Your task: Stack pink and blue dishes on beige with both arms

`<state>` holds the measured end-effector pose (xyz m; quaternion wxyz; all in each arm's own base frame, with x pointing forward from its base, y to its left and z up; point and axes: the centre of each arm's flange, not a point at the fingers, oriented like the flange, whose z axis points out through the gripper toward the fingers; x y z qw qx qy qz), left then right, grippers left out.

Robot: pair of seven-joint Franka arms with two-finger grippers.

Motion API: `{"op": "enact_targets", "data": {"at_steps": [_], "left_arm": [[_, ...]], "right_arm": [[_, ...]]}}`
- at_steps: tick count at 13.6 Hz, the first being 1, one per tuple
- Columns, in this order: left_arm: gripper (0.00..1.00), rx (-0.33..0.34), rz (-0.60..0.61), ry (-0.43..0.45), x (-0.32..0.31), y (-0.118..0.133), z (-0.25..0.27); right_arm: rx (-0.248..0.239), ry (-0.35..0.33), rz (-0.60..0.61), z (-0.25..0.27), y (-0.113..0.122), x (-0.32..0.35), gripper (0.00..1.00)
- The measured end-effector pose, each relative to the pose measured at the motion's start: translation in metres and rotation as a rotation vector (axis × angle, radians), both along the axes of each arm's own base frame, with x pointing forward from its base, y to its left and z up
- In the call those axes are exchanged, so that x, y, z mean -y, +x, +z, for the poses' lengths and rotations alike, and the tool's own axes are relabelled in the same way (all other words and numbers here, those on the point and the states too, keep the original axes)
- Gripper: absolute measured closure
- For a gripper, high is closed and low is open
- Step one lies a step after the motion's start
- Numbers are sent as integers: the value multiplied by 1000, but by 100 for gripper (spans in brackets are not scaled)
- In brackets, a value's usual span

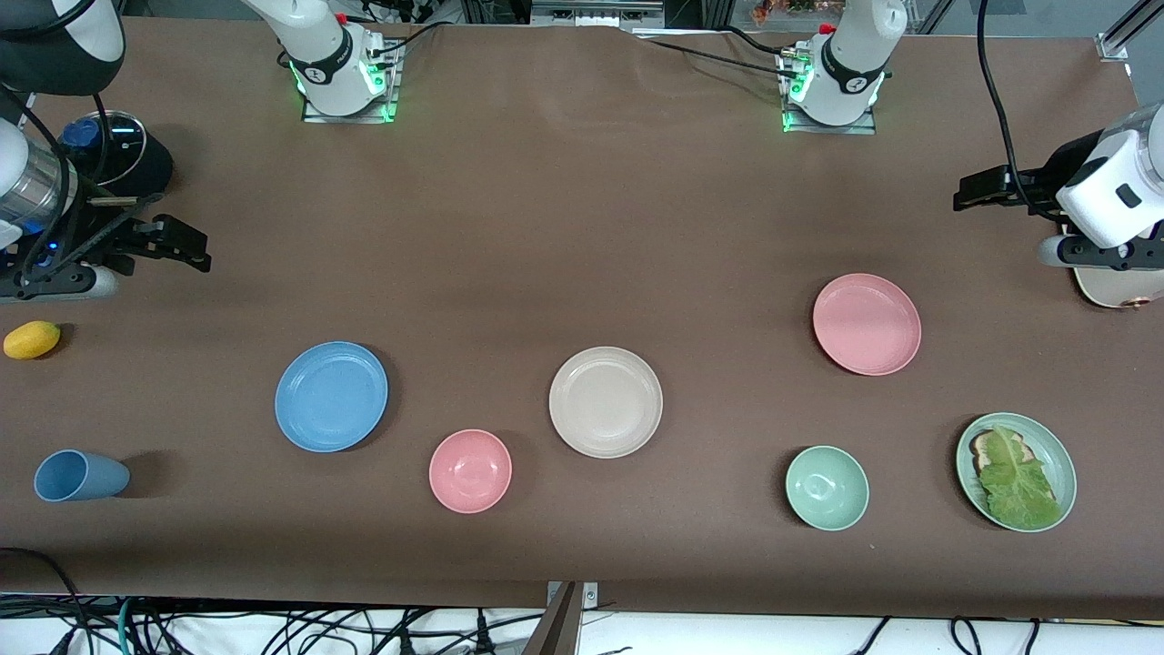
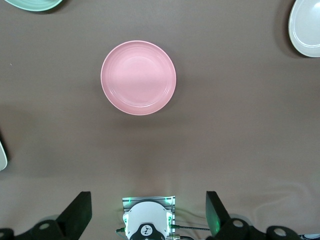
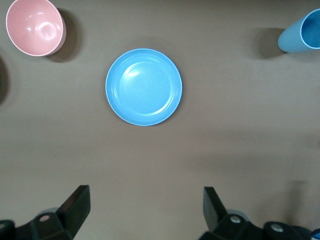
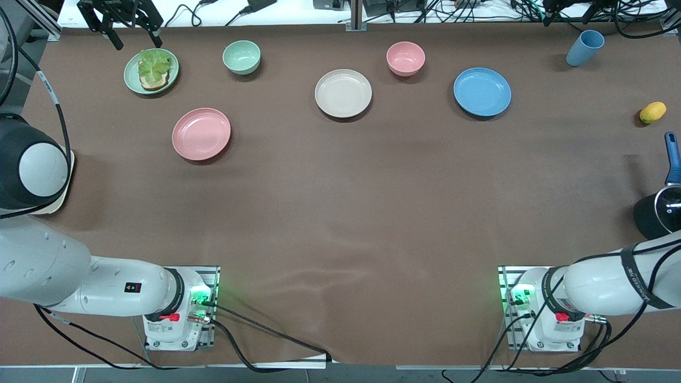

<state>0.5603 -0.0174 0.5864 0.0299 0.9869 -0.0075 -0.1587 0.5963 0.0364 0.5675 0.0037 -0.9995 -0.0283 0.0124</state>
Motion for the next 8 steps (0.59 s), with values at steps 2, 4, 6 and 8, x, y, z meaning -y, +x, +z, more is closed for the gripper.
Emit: {"op": "enact_targets", "data": {"at_steps": [2, 4, 6, 8], "left_arm": [[0, -1, 0, 0, 0, 0, 0], [0, -4, 0, 0, 0, 1, -3], [0, -9, 0, 0, 0, 2, -5], [0, -11, 1, 1, 0, 3, -6]], "right_arm": [[-3, 18, -3, -1, 0, -1, 0], [-6, 22, -3, -2, 1, -2, 0], [-8, 22, -4, -4, 1, -2, 0], [-9, 22, -4, -4, 1, -2, 0]]}}
